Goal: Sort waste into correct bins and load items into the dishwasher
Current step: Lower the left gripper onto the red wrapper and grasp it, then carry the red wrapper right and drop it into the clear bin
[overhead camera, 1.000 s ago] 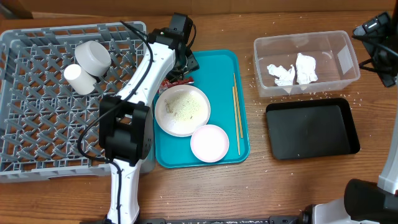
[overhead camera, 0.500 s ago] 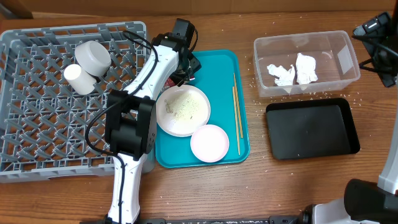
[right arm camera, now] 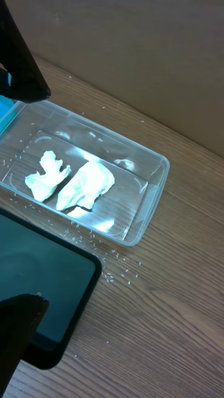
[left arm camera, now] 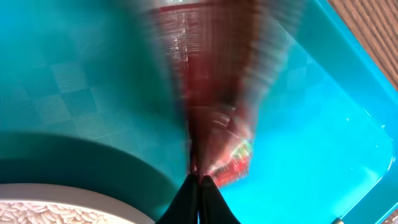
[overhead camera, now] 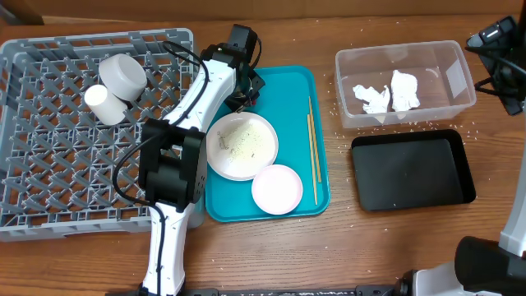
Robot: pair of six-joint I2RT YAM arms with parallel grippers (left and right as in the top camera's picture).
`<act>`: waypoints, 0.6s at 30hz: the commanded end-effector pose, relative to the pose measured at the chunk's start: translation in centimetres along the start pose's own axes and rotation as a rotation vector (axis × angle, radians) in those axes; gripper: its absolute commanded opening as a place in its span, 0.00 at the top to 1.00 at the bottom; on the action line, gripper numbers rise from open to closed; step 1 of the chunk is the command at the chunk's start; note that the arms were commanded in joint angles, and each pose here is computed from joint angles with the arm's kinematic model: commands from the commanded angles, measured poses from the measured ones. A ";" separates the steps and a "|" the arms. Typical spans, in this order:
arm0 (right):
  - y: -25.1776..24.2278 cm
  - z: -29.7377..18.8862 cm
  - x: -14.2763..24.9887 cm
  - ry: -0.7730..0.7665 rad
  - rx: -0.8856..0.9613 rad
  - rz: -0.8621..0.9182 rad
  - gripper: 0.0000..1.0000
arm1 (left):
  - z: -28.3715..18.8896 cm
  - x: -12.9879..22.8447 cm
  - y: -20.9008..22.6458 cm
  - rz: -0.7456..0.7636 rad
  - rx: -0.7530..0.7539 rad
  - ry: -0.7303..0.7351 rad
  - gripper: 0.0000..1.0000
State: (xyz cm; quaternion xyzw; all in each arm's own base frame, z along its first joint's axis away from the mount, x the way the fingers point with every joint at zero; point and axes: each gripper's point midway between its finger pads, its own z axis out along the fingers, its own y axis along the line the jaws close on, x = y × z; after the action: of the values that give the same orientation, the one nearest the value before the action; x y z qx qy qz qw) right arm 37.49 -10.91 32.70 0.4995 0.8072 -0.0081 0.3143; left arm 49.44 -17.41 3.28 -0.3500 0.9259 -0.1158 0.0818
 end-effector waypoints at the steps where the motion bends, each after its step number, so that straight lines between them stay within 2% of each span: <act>1: 0.0 -0.2 -0.3 -0.016 0.002 -0.006 0.00 | -0.2 0.7 -0.8 0.053 0.036 0.043 0.96; 6: 0.0 -0.2 -0.3 -0.016 0.002 -0.006 0.00 | -3.4 0.8 -2.5 0.106 0.089 0.053 0.96; 11: 0.0 -0.2 -0.3 -0.016 0.002 -0.005 0.00 | -9.9 0.3 -5.5 0.173 0.182 -0.008 0.96; 14: 0.0 -0.2 -0.3 -0.016 0.002 -0.005 0.00 | -14.8 1.7 -10.0 0.357 0.344 -0.081 0.96; 18: 0.0 -0.2 -0.3 -0.016 0.002 -0.006 0.00 | -16.8 6.3 -15.1 0.672 0.490 -0.146 0.96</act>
State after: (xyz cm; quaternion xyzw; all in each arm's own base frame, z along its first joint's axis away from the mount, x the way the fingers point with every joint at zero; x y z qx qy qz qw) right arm 37.49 -10.90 32.70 0.4992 0.8075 -0.0081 0.3141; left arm 52.67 -23.45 17.78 -0.1807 0.9336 -0.2360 0.2003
